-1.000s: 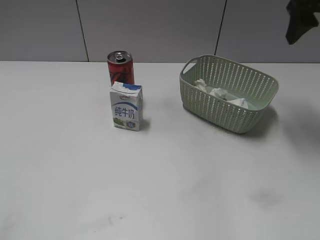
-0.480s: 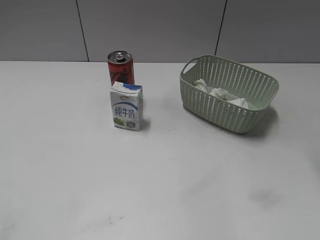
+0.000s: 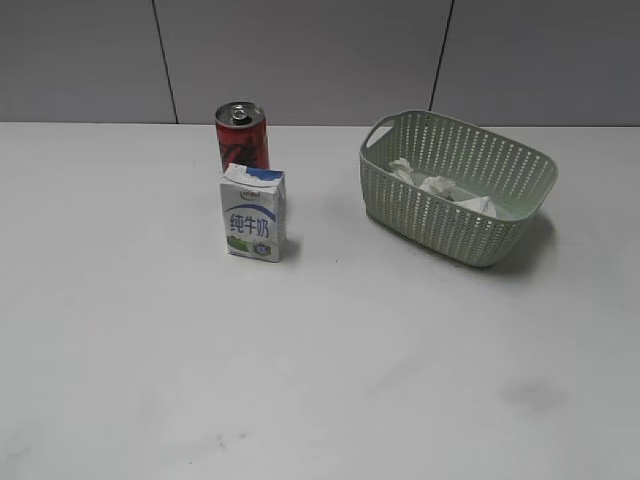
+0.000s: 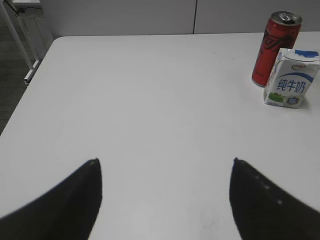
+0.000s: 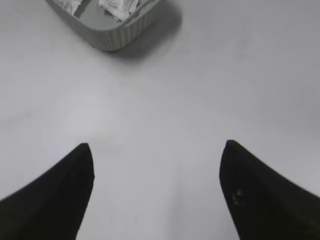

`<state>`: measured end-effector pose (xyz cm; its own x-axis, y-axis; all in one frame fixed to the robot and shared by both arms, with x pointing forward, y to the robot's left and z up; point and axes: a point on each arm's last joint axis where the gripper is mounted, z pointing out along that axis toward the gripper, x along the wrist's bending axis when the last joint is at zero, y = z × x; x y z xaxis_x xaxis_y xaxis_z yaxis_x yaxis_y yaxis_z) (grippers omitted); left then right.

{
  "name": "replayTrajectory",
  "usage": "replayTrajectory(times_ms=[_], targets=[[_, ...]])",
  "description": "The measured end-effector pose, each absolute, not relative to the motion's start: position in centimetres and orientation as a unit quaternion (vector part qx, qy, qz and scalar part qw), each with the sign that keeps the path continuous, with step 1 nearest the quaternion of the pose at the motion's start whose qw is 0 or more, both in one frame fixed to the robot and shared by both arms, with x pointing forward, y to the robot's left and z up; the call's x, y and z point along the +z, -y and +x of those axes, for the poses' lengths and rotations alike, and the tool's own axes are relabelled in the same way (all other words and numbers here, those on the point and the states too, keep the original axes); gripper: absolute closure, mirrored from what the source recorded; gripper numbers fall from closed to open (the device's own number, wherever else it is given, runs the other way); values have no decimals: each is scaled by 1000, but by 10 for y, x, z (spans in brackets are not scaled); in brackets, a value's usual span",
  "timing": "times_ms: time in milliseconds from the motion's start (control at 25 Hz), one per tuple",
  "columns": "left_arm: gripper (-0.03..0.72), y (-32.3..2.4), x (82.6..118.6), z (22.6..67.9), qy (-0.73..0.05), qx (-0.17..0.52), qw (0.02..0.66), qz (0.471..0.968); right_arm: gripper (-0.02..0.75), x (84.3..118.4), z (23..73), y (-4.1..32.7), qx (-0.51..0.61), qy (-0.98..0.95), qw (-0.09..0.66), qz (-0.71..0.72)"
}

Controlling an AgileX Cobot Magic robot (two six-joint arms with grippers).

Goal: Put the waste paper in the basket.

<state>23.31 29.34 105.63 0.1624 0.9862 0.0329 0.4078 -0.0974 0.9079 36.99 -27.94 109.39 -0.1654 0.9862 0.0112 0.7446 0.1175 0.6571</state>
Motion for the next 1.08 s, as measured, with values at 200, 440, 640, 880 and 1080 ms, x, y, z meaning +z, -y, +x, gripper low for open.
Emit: replayTrajectory(times_ms=[200, 440, 640, 880, 1080], targets=[[100, -293, 1056, 233, -538, 360, 402, 648, 145, 1059, 328, 284, 288, -707, 239, 601], [100, -293, 1056, 233, -538, 360, 402, 648, 146, 1042, 291, 288, 326, -691, 270, 586], [100, -293, 1056, 233, -538, 360, 402, 648, 146, 1037, 271, 291, 360, -675, 300, 571], [100, -293, 1056, 233, -538, 360, 402, 648, 146, 1040, 257, 292, 390, -658, 328, 555], [100, -293, 1056, 233, -538, 360, 403, 647, 146, 1040, 246, 293, 412, -644, 349, 542]])
